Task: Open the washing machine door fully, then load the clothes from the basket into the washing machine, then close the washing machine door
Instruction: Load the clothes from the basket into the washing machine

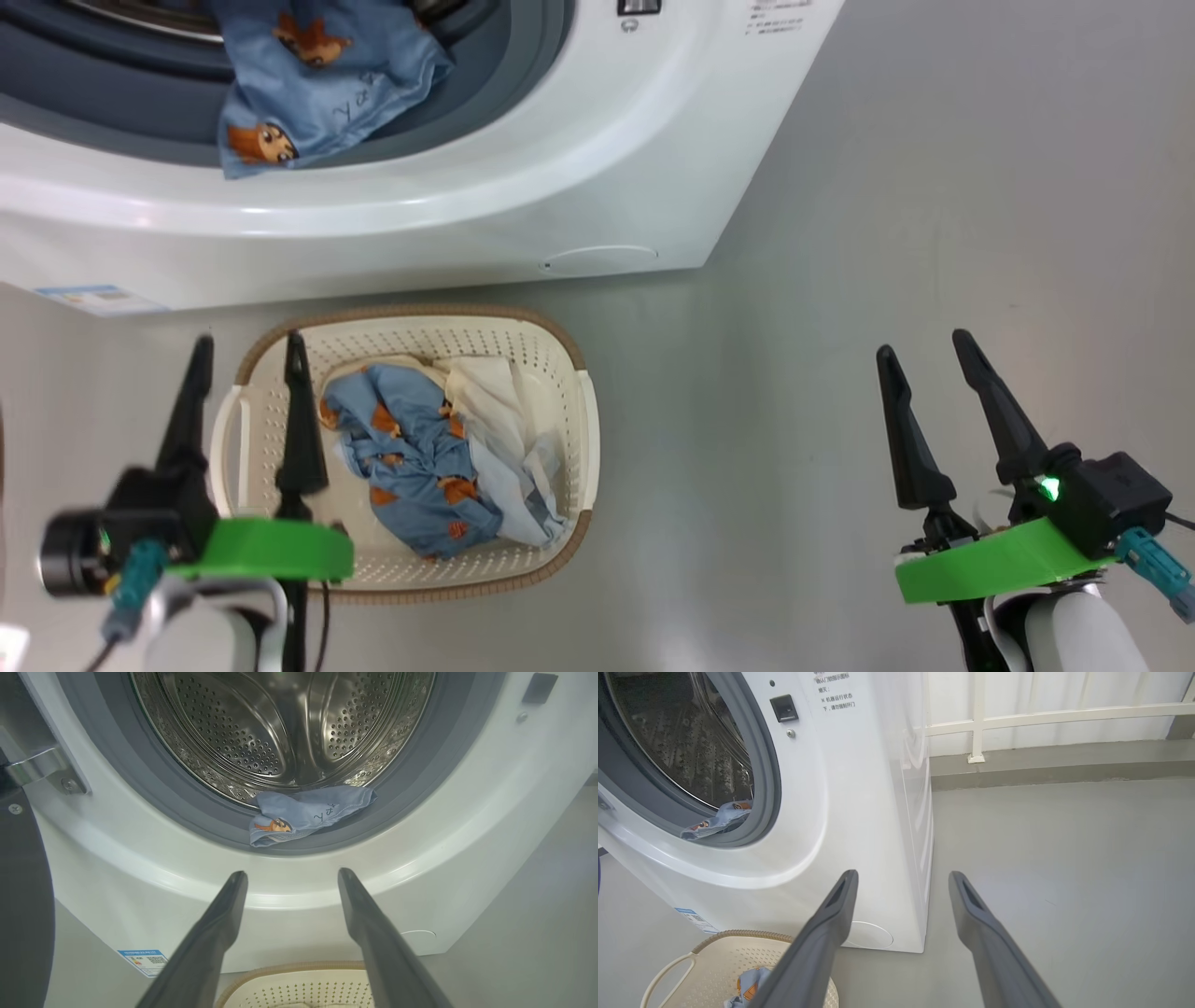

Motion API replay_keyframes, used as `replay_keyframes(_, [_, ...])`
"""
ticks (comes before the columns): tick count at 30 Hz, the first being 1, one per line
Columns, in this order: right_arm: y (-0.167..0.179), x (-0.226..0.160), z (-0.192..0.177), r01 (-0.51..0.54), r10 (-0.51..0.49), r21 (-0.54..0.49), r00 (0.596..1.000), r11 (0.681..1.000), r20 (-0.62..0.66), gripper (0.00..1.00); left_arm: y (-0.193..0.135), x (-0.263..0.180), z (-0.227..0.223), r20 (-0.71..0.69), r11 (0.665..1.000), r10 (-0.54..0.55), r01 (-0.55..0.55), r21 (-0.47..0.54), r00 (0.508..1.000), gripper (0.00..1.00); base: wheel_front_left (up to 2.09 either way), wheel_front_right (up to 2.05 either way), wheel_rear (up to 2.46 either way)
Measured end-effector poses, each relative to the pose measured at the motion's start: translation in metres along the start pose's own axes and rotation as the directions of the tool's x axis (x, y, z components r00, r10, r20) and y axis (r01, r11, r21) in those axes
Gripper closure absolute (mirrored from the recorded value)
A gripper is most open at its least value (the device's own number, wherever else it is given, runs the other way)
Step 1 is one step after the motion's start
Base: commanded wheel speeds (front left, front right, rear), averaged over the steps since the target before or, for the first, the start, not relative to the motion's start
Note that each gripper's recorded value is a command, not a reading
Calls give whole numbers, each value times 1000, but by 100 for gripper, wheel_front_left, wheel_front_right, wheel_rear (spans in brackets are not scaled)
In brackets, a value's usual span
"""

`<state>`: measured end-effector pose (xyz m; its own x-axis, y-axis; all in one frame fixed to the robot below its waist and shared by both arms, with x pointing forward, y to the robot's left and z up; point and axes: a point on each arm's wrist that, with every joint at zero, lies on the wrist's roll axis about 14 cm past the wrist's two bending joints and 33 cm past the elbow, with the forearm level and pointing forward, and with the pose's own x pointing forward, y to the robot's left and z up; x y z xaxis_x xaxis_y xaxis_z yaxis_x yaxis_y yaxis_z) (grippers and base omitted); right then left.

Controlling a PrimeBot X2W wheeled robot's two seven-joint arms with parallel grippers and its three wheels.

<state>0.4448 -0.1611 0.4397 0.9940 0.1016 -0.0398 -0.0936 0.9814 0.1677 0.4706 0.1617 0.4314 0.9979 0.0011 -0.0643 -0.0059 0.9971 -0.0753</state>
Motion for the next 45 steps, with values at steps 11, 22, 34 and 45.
replay_keyframes(11, [-3, -19, 16, 17, -16, -7, 1000, 1000, 25, 0, 3, -43, 3, -19, 999, 34, -34, -1, 999, 0, 0, 0, 0])
replay_keyframes(22, [-4, -24, 22, 20, -20, -12, 999, 1000, 38, 0, 10, -60, 3, -32, 998, 67, -67, -9, 997, 0, 0, 0, 0])
replay_keyframes(34, [-5, -24, 21, 24, -24, -14, 999, 1000, 35, 0, 11, -58, 0, -38, 997, 72, -72, -5, 997, 0, 0, 0, 0])
replay_keyframes(45, [-11, -25, 9, 42, -42, -15, 999, 999, 1, 0, 1, -24, -8, -36, 1000, 14, -14, 8, 999, 0, 0, 0, 0])
